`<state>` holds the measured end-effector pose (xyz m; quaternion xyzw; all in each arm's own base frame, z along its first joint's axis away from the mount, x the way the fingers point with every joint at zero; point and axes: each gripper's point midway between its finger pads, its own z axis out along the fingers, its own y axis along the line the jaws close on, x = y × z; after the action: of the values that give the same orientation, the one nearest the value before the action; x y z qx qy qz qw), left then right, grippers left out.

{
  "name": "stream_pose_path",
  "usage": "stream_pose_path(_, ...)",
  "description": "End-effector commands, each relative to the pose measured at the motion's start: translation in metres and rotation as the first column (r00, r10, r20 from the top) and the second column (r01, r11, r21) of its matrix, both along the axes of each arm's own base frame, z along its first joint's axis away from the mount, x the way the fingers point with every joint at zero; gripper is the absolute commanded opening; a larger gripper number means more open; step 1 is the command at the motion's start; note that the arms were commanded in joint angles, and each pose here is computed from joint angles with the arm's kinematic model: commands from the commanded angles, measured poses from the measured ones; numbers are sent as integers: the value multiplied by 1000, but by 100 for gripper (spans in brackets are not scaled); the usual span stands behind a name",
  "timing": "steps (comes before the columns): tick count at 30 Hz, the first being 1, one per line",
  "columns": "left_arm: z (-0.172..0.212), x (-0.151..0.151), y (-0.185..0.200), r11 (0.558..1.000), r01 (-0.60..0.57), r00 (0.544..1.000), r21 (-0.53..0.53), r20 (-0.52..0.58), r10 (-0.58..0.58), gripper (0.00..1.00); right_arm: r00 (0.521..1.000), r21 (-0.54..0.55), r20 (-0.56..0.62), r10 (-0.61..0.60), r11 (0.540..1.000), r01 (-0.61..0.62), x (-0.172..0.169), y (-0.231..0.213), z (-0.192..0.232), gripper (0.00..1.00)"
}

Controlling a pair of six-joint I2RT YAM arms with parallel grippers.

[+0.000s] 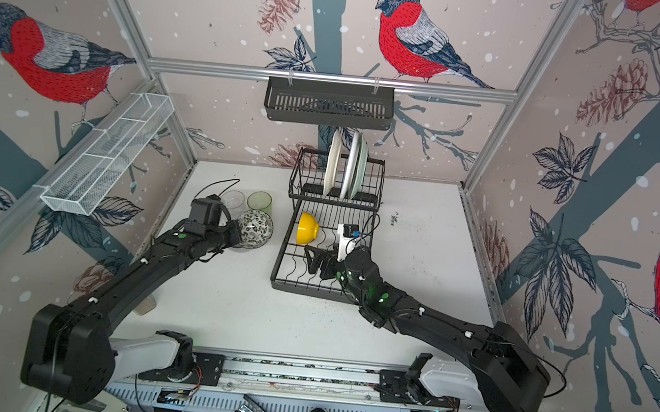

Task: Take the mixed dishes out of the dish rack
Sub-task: 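Open the right gripper and pull back while the left gripper carries the bowl, then lower the patterned bowl into the lilac bowl with the left gripper and open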

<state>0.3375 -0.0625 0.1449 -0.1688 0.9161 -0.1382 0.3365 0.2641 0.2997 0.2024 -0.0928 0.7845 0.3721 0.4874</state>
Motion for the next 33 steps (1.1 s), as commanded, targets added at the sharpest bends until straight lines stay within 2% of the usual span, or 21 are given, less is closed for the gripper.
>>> stream_pose_path(1, 1, -3, 24, 996, -52, 998, 68, -22, 54, 0, 1000, -19, 31, -5, 1000, 6, 1, -3, 4, 98)
stream_pose_path(7, -3, -4, 40, 991, -84, 994, 101, -59, 90, 0, 1000, -38, 28, -5, 999, 6, 1, -6, -2, 98)
stream_pose_path(22, -28, 16, 43, 990, -63, 981, 123, -174, 84, 0, 1000, -21, 2, -27, 999, 27, 6, -22, -11, 98)
stream_pose_path(30, -46, 13, 46, 987, -66, 968, 144, -229, 98, 0, 999, -16, -10, -37, 999, 37, 10, -26, -13, 99)
stream_pose_path(31, -47, 13, 46, 987, -63, 968, 146, -233, 96, 4, 999, -19, -12, -37, 999, 37, 10, -26, -14, 99)
stream_pose_path(32, -48, 14, 46, 988, -63, 967, 144, -236, 96, 14, 999, -19, -15, -36, 999, 36, 11, -25, -14, 99)
stream_pose_path(33, -48, 14, 46, 988, -60, 967, 141, -238, 92, 20, 999, -19, -17, -36, 999, 36, 11, -25, -15, 99)
